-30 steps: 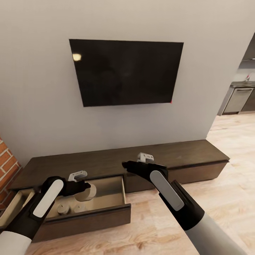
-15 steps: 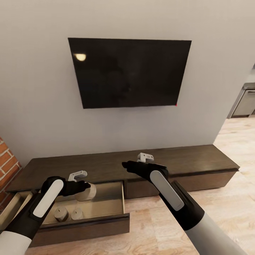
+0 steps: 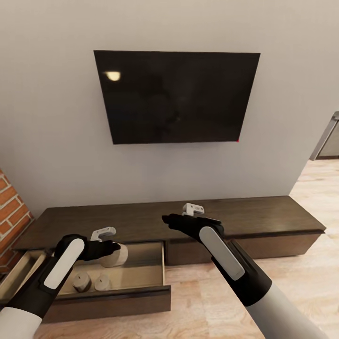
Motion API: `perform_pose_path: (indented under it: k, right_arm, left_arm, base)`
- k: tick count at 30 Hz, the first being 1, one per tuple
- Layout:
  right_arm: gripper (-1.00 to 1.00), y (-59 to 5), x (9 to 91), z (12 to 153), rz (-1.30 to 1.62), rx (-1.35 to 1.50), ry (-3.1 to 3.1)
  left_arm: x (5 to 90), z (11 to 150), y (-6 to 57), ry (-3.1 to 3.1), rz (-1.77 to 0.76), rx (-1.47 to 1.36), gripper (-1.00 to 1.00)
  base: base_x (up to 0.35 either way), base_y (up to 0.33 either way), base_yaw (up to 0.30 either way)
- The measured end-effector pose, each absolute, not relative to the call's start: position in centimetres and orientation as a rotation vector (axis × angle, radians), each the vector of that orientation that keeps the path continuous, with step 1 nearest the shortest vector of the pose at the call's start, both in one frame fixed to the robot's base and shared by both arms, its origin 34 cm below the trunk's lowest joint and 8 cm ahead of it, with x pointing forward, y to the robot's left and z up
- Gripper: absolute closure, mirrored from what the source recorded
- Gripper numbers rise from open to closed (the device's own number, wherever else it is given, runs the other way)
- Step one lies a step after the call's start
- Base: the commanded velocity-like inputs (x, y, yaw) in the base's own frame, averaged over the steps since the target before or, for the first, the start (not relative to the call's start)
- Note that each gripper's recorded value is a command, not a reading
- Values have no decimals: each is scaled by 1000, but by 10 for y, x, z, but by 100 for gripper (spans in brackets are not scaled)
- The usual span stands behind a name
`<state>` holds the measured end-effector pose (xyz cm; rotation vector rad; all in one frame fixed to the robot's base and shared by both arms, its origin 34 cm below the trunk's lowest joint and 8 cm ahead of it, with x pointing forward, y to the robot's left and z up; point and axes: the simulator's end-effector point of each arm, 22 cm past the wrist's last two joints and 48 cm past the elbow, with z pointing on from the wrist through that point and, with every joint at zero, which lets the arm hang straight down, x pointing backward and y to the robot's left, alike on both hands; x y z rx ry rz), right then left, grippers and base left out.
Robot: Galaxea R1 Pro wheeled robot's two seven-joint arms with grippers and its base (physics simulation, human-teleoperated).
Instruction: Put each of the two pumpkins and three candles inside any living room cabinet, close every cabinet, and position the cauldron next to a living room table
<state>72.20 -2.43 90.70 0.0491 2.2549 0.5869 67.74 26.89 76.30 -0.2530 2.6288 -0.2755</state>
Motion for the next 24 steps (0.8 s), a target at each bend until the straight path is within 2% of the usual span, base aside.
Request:
perform_pose_path:
  k: [12, 17, 24]
  right_arm:
    - [-100, -24, 722, 907, 587, 48, 2255]
    - [-100, -24, 721, 907, 585, 47, 2256]
    - [-100, -24, 722, 906, 586, 47, 2256]
  left_arm:
    - [678, 763, 269, 2628, -277, -253, 100]
    - [678, 763, 269, 2628, -275, -252, 100]
    - [678, 764, 268, 2627, -277, -252, 100]
  base:
    - [86, -57, 4]
    - [123, -63, 154]
    - [21, -13, 28]
